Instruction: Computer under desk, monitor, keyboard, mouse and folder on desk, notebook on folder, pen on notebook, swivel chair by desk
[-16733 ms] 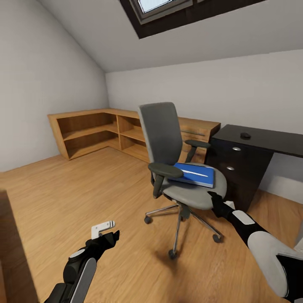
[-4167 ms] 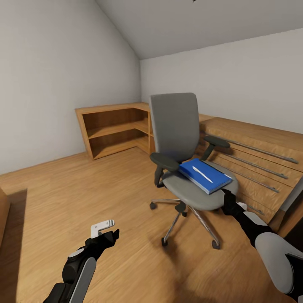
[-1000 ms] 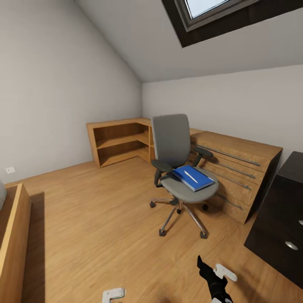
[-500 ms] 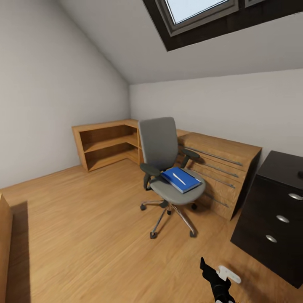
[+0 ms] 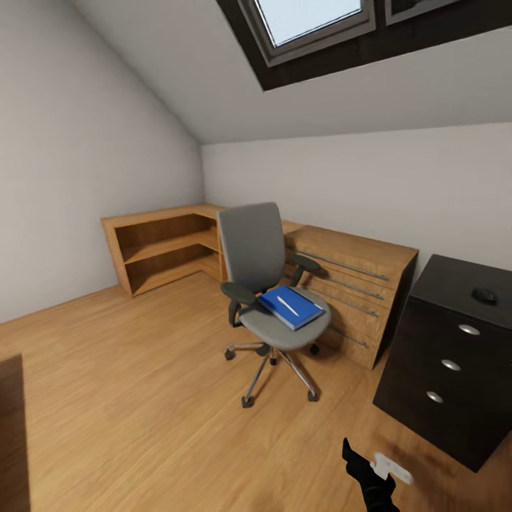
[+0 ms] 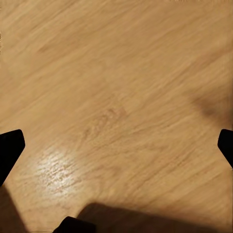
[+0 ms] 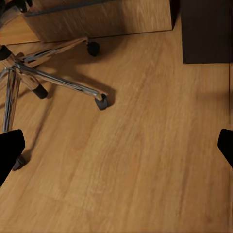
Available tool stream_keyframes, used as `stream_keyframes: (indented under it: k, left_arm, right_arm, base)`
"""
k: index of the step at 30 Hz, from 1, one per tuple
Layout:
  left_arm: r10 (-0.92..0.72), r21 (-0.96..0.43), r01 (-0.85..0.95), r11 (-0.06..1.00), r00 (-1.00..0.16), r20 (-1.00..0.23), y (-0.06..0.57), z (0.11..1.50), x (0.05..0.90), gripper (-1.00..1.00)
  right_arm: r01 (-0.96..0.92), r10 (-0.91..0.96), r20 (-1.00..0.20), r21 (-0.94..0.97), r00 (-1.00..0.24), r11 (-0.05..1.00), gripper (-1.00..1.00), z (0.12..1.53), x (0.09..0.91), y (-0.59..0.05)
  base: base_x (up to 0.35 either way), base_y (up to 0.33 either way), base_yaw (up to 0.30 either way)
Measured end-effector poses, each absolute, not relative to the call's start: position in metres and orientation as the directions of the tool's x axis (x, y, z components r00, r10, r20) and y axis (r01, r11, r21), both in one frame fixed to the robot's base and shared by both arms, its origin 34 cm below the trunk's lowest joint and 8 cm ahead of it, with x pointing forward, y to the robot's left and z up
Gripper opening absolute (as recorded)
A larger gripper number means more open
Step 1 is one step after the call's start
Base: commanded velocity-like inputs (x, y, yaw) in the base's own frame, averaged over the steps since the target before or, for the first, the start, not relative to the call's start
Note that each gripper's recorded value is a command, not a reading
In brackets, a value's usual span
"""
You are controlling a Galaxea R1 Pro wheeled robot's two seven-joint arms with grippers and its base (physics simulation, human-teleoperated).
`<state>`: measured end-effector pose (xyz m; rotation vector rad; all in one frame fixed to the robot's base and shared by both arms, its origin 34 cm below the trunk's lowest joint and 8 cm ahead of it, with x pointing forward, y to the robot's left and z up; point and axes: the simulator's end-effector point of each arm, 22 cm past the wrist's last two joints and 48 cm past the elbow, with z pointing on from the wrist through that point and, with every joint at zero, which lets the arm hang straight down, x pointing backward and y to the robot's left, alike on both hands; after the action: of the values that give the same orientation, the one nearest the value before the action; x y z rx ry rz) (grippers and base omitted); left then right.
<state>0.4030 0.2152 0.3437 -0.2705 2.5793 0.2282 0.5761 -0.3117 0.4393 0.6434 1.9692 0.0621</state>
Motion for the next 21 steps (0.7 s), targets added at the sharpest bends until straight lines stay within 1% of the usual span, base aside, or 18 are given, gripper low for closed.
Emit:
stream_keyframes:
  k: [2, 3, 6, 16, 18, 21]
  left_arm:
    - [-0.153, 0.105, -0.242, 0.965, -0.838, -0.523, 0.215, 0.348, 0.403, 1.00]
    - [-0.155, 0.104, -0.243, 0.964, -0.838, -0.523, 0.215, 0.350, 0.403, 1.00]
    - [-0.155, 0.104, -0.244, 0.964, -0.838, -0.523, 0.215, 0.356, 0.405, 1.00]
    - [-0.156, 0.104, -0.245, 0.964, -0.838, -0.524, 0.215, 0.376, 0.408, 1.00]
    - [-0.152, 0.106, -0.242, 0.965, -0.837, -0.526, 0.215, 0.381, 0.409, 1.00]
    - [-0.150, 0.106, -0.240, 0.965, -0.837, -0.527, 0.214, 0.387, 0.410, 1.00]
  right_arm:
    - [0.400, 0.442, -0.829, 0.298, -0.341, 0.867, 1.00, 0.443, 0.574, -0.318]
    - [0.334, 0.382, -0.847, 0.262, -0.370, 0.905, 1.00, 0.447, 0.576, -0.309]
    - [0.267, 0.326, -0.856, 0.231, -0.402, 0.936, 1.00, 0.452, 0.578, -0.296]
    - [0.230, 0.302, -0.856, 0.221, -0.419, 0.948, 1.00, 0.472, 0.582, -0.283]
    - [0.229, 0.302, -0.857, 0.223, -0.418, 0.948, 1.00, 0.476, 0.582, -0.281]
    - [0.229, 0.303, -0.857, 0.223, -0.418, 0.947, 1.00, 0.482, 0.583, -0.281]
  base:
    - [0.000, 0.000, -0.003]
    - [0.000, 0.000, -0.001]
    - [0.000, 0.000, 0.000]
    - [0.000, 0.000, 0.000]
    - [0.000, 0.000, -0.084]
    - [0.000, 0.000, -0.194]
